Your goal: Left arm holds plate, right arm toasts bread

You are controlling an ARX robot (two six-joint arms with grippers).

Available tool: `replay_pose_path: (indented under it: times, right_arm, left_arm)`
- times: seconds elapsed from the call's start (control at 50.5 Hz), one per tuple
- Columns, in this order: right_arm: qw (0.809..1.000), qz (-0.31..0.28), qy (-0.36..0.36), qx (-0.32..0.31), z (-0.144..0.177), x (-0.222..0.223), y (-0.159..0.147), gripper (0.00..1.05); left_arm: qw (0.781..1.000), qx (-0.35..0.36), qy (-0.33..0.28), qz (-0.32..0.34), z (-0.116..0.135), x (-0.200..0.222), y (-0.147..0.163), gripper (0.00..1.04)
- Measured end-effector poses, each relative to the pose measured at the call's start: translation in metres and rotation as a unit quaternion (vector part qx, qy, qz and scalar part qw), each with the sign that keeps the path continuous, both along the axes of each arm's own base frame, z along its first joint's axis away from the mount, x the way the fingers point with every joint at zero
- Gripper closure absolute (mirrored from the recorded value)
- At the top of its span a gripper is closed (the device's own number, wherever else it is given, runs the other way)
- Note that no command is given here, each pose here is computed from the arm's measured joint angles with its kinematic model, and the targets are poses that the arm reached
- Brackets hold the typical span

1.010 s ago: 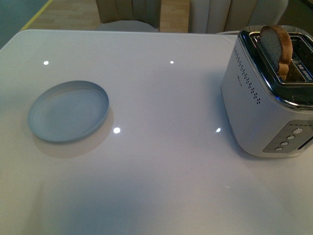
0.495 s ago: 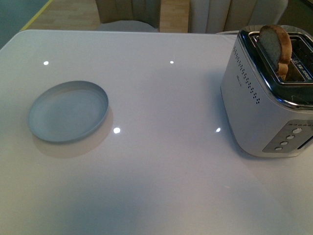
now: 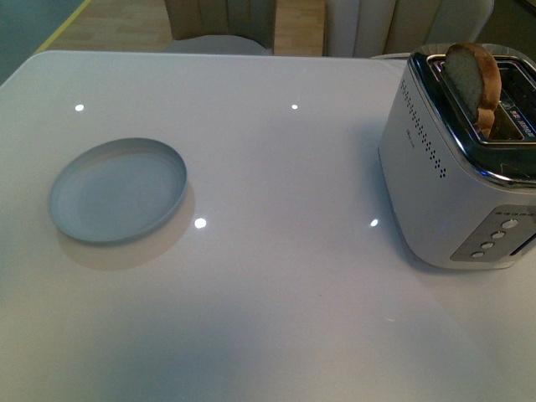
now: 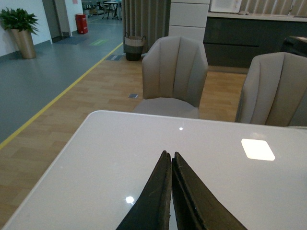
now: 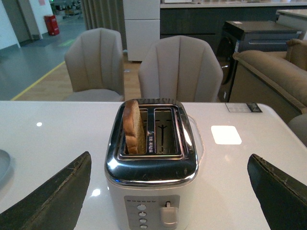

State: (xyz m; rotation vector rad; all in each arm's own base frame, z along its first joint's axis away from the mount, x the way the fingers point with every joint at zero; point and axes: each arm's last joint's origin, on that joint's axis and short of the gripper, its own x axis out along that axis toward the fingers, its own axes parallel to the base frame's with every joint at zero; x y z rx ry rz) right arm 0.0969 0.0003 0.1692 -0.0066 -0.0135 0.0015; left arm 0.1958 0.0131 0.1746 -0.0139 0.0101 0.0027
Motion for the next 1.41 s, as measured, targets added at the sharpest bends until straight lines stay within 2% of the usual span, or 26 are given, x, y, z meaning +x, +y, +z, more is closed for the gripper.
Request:
replay_pose_path:
  times: [0.257, 0.831, 1.405]
  right_arm:
    - [1.000, 0.000, 0.000, 0.000, 0.000, 0.000, 0.000, 0.09]
    - [1.000, 0.000, 0.000, 0.000, 0.000, 0.000, 0.000, 0.09]
    - [1.000, 0.000, 0.000, 0.000, 0.000, 0.000, 0.000, 0.09]
  left_arm:
    - [1.000, 0.001, 0.006, -0.002, -0.014, -0.025, -0.013, 1.02]
    - [1.000, 0.002, -0.006, 0.000, -0.007, -0.062, -0.013, 1.02]
    - [1.000, 0.002, -0.011, 0.000, -0.004, -0.080, -0.013, 1.02]
